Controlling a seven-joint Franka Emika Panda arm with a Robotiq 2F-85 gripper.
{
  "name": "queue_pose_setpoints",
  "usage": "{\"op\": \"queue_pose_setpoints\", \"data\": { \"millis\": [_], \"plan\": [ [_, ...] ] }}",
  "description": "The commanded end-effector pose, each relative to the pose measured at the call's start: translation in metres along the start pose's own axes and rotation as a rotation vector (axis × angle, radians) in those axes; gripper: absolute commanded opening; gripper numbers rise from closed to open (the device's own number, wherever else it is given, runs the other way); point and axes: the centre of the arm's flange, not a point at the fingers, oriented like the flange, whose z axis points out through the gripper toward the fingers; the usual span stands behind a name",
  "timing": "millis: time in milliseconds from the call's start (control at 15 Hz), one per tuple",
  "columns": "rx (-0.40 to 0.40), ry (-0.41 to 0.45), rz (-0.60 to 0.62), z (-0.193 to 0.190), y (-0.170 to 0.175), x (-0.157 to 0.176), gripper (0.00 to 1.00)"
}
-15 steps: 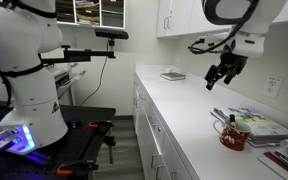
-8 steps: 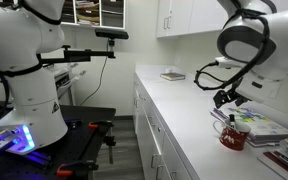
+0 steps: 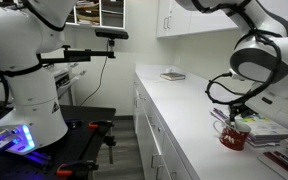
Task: Remove the marker from the cup and put it on the base top
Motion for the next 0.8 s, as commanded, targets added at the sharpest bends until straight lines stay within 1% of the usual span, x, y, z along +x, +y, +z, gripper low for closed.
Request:
{"op": "queue_pose_setpoints", "data": {
  "millis": [0,67,133,533,600,733],
  "plan": [
    [-0.001,-0.009,0.031,0.009,-0.02,0.009,0.48],
    [-0.007,-0.009,0.037,0.013,-0.022,0.011,0.45],
    [-0.011,-0.009,0.041,0.015,-0.023,0.012,0.47],
    [-0.035,-0.015,0.079,0.029,-0.025,0.018,0.4],
    [-0.042,-0.02,0.083,0.031,-0.025,0.018,0.4],
    [-0.064,-0.036,0.089,0.038,-0.025,0.018,0.44]
  ]
}}
